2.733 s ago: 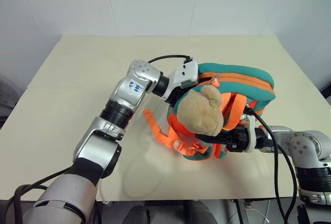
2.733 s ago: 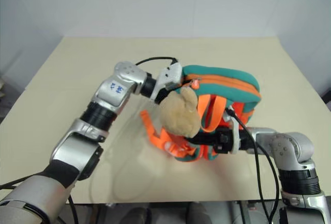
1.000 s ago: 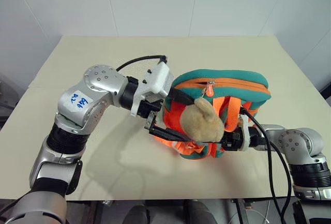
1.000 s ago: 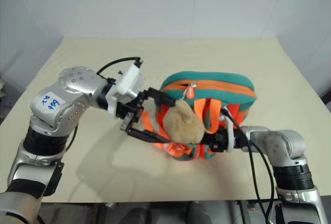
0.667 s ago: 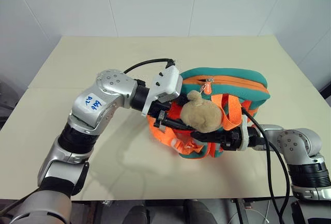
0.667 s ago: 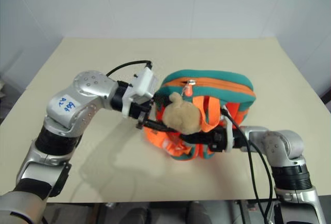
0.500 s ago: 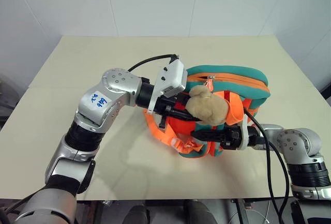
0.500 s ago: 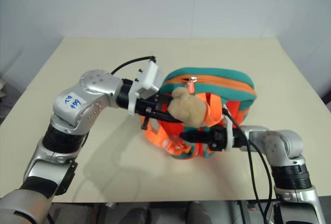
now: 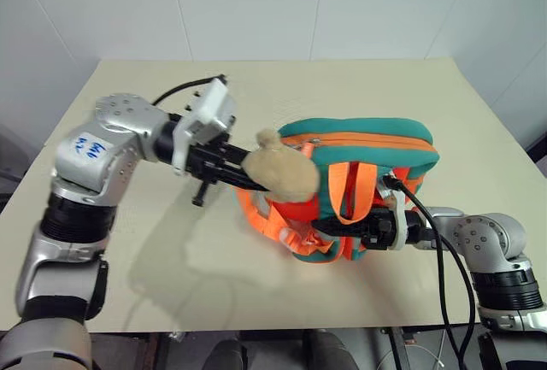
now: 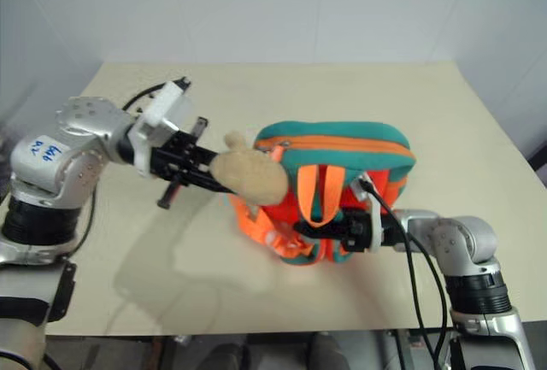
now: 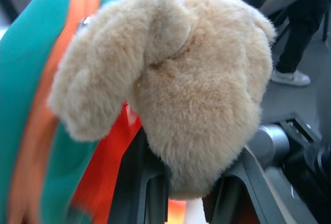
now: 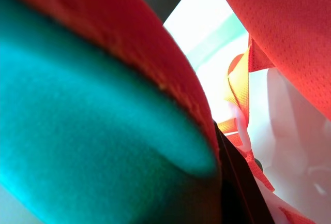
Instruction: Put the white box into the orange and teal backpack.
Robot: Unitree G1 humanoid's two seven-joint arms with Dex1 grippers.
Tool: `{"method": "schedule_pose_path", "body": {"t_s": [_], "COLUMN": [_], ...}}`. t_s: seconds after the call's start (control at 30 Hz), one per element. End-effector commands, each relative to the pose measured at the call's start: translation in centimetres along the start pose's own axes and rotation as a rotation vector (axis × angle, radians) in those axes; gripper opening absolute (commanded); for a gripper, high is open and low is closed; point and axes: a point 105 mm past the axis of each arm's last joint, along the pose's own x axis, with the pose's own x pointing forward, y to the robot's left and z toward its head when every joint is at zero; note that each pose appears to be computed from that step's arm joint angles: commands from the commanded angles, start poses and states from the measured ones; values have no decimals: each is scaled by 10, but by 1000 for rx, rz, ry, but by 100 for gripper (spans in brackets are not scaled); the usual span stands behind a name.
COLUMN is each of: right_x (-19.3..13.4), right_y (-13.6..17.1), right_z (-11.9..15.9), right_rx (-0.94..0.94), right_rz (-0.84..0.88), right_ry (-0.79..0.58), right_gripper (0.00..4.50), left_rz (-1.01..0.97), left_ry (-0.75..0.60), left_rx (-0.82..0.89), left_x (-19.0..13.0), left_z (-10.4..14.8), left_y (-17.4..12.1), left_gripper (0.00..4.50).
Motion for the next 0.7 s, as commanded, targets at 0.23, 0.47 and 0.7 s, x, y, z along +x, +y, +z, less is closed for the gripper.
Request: {"method": "schedule_pose_path", "body": {"t_s": [0.23,0.47,0.7], "right_x": [-1,-3,-2], "right_y": [6,8,9], "right_z": [2,-1,-2], "right_rx": [-23,-19,-18], "right_rz": [9,-3,-9], "right_ry": [-7,-15,-29], "right_gripper": [58,58,58], "left_rz": [183,193,85], "left_ry": [34,48,86], "left_rx": [-17,-134,-263], "left_x": [-48,-37,-6], "left_z": [-23,-64,-98], "left_y": [46,64,61], "left_gripper": [41,41,41]}}
